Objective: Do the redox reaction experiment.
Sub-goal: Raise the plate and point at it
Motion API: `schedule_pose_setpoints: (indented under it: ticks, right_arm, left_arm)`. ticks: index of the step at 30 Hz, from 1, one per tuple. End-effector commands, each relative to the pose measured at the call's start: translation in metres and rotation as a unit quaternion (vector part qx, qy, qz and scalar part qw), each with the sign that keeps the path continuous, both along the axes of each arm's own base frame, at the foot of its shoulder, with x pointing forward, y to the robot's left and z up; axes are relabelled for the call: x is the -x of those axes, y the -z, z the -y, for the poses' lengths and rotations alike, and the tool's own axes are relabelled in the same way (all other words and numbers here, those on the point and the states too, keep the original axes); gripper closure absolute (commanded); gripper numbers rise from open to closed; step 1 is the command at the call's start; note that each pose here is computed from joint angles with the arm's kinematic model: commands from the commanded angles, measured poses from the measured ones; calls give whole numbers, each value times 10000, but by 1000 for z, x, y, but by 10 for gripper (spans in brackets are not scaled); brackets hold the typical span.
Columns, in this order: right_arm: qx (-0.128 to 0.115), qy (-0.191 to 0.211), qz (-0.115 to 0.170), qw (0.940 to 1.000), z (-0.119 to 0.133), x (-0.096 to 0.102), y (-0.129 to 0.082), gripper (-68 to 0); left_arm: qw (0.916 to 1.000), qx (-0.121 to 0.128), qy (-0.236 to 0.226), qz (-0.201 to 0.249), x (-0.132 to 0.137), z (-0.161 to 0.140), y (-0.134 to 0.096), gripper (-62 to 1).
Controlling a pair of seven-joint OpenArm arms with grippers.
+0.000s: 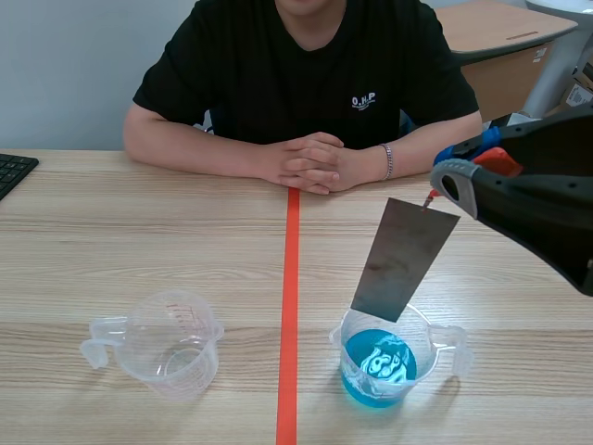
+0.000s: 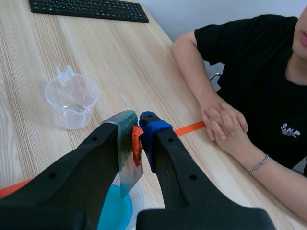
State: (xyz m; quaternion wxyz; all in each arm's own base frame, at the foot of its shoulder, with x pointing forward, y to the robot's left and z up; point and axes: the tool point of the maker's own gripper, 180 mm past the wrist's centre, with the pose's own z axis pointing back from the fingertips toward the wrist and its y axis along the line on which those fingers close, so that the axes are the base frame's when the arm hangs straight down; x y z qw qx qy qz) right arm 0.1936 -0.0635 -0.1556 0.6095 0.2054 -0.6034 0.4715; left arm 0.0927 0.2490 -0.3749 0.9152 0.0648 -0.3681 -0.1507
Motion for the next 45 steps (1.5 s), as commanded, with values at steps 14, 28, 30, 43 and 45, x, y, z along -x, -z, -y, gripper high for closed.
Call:
schedule_pose_setpoints:
  ticks: [14, 28, 30, 43, 45]
  right_arm:
    - [-98, 52, -82, 9999, -1, 1, -20, -15]
    - [-149, 211, -281, 9993, 5, -2, -25, -15]
    - [-143, 211, -298, 9992, 5, -2, -25, -15]
    - [-170, 211, -339, 9991, 4, -2, -25, -15]
    - [-172, 211, -340, 9991, 4, -2, -25, -15]
  left_arm:
    - [9999, 30, 40, 108, -6, 2, -5, -46]
    - [9999, 30, 40, 108, -6, 2, -5, -46]
    - [9999, 30, 40, 110, -6, 2, -5, -46]
    - [9958, -158, 515, 736, -61, -3, -28, -46]
    - [9929, -230, 665, 961, -80, -4, -37, -46]
